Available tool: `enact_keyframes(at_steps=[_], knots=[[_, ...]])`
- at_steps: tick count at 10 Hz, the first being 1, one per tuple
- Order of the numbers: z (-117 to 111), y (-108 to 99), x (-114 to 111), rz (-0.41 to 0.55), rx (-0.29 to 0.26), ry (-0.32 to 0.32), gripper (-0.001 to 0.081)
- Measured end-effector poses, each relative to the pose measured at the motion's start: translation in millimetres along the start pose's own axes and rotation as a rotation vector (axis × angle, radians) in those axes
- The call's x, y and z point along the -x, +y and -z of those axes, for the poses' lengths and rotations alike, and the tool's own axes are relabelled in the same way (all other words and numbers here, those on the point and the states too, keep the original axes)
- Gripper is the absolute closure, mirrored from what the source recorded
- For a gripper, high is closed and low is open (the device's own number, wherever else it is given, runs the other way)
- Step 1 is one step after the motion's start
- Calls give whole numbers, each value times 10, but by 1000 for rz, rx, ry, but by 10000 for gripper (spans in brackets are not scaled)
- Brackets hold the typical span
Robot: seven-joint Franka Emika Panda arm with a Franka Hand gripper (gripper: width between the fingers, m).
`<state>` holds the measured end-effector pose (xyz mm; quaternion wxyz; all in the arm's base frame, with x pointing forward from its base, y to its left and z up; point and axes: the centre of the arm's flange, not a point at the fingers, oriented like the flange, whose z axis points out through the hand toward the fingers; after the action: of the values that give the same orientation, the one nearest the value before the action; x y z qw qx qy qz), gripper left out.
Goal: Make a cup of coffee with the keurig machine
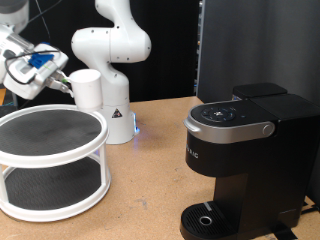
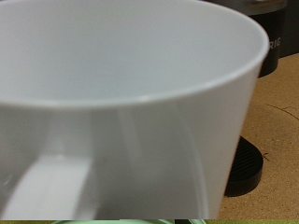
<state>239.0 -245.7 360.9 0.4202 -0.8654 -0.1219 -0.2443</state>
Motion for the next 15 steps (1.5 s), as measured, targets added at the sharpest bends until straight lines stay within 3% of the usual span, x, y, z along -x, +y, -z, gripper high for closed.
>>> enact_keyframes(at_steps=[3, 9, 11, 15], knots=[[-463, -15, -229, -38, 35, 61, 731], [-1325, -219, -659, -31, 68, 97, 731], [-1470, -285, -741, -33, 70, 88, 731], [-1490, -286, -730, -39, 68, 84, 731]])
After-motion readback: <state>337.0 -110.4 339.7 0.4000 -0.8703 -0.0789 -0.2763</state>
